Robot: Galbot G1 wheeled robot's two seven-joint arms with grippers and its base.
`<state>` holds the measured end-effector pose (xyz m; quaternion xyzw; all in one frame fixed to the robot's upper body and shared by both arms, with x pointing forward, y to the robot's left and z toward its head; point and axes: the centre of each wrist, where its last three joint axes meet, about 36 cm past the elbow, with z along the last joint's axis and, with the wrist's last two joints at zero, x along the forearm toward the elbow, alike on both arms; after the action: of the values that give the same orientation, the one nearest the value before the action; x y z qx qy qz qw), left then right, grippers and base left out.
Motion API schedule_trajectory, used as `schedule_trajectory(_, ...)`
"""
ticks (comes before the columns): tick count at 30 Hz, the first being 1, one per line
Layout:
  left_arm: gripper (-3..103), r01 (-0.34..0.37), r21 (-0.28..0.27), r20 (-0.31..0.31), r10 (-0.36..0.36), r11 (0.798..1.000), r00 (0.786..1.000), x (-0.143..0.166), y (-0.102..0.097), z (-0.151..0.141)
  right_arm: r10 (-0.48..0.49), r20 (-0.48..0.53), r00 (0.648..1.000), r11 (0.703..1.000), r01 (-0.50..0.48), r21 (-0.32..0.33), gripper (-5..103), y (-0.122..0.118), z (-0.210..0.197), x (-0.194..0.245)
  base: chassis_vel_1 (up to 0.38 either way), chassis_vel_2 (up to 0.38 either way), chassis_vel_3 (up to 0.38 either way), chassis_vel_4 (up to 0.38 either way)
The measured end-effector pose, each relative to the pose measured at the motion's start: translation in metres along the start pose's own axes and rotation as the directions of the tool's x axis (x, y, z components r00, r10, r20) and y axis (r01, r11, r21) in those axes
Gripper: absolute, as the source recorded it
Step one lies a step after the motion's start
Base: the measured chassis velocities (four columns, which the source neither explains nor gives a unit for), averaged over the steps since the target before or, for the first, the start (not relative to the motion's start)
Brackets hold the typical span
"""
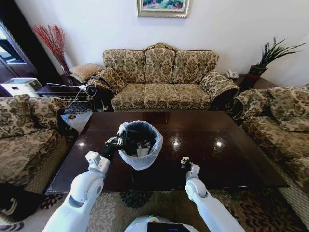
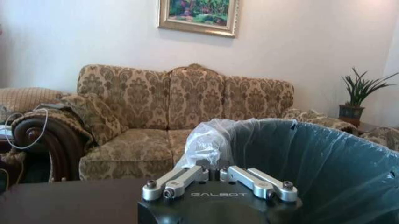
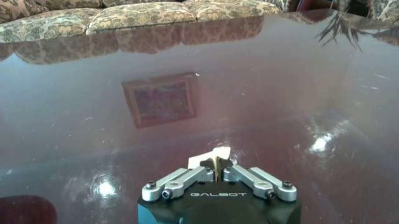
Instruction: Move to the front of the table and place the trash on the table into the trash bin.
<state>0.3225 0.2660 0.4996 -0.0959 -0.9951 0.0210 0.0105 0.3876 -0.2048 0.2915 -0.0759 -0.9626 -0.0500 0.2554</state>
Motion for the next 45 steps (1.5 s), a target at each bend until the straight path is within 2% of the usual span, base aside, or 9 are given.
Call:
schedule_trajectory(9, 3, -0.001, 0.003, 0.006, 0.001, 1.000, 1.000, -0.001, -0.002, -0.001, 0.009, 0.040, 0.999, 1.000, -0.009, -0.005, 0, -0.005, -0.010, 0.000, 0.000, 0.000, 0.000, 0.000)
schedule_trajectory(20, 3, -0.005, -0.006, -0.007, 0.005, 1.000, 1.000, 0.003, -0.006, 0.001, -0.218, 0.371, 0.903, 0.976, 0.200, 0.085, 0, 0.000, -0.177, 0.036, 0.000, 0.000, 0.000, 0.000)
schedule_trajectory(24, 3, -0.007, -0.008, -0.011, 0.007, 1.000, 1.000, 0.003, -0.006, 0.001, -0.460, 0.402, 0.792, 0.888, 0.409, 0.210, 0, -0.001, -0.249, 0.066, 0.000, 0.000, 0.000, 0.000)
schedule_trajectory(26, 3, -0.011, -0.009, -0.013, 0.011, 1.000, 1.000, 0.002, -0.007, 0.001, -0.637, 0.365, 0.679, 0.771, 0.562, 0.300, 0, 0.011, -0.285, 0.088, 0.000, 0.000, 0.000, 0.000)
schedule_trajectory(27, 3, -0.011, -0.009, -0.013, 0.011, 1.000, 1.000, 0.002, -0.007, 0.001, -0.637, 0.365, 0.679, 0.771, 0.562, 0.300, 0, 0.011, -0.285, 0.088, 0.000, 0.000, 0.000, 0.000)
schedule_trajectory(29, 3, -0.012, -0.007, -0.017, 0.012, 1.000, 1.000, 0.000, -0.007, 0.002, -0.730, 0.334, 0.597, 0.683, 0.657, 0.319, 0, 0.031, -0.302, 0.105, 0.000, 0.000, 0.000, 0.000)
schedule_trajectory(31, 3, -0.012, -0.004, -0.020, 0.012, 1.000, 1.000, -0.002, -0.006, 0.004, -0.828, 0.287, 0.481, 0.558, 0.756, 0.343, 0, 0.071, -0.321, 0.133, 0.000, 0.000, 0.000, 0.000)
schedule_trajectory(35, 3, -0.013, 0.002, -0.023, 0.013, 1.000, 1.000, -0.005, -0.005, 0.003, -0.886, 0.195, 0.421, 0.464, 0.801, 0.378, 0, 0.111, -0.306, 0.147, 0.000, 0.000, 0.000, 0.000)
schedule_trajectory(45, 3, -0.007, 0.007, -0.020, 0.007, 1.000, 1.000, -0.006, -0.001, 0.002, -0.866, 0.069, 0.496, 0.475, 0.770, 0.427, 19, 0.129, -0.265, 0.131, 0.000, 0.000, 0.000, 0.000)
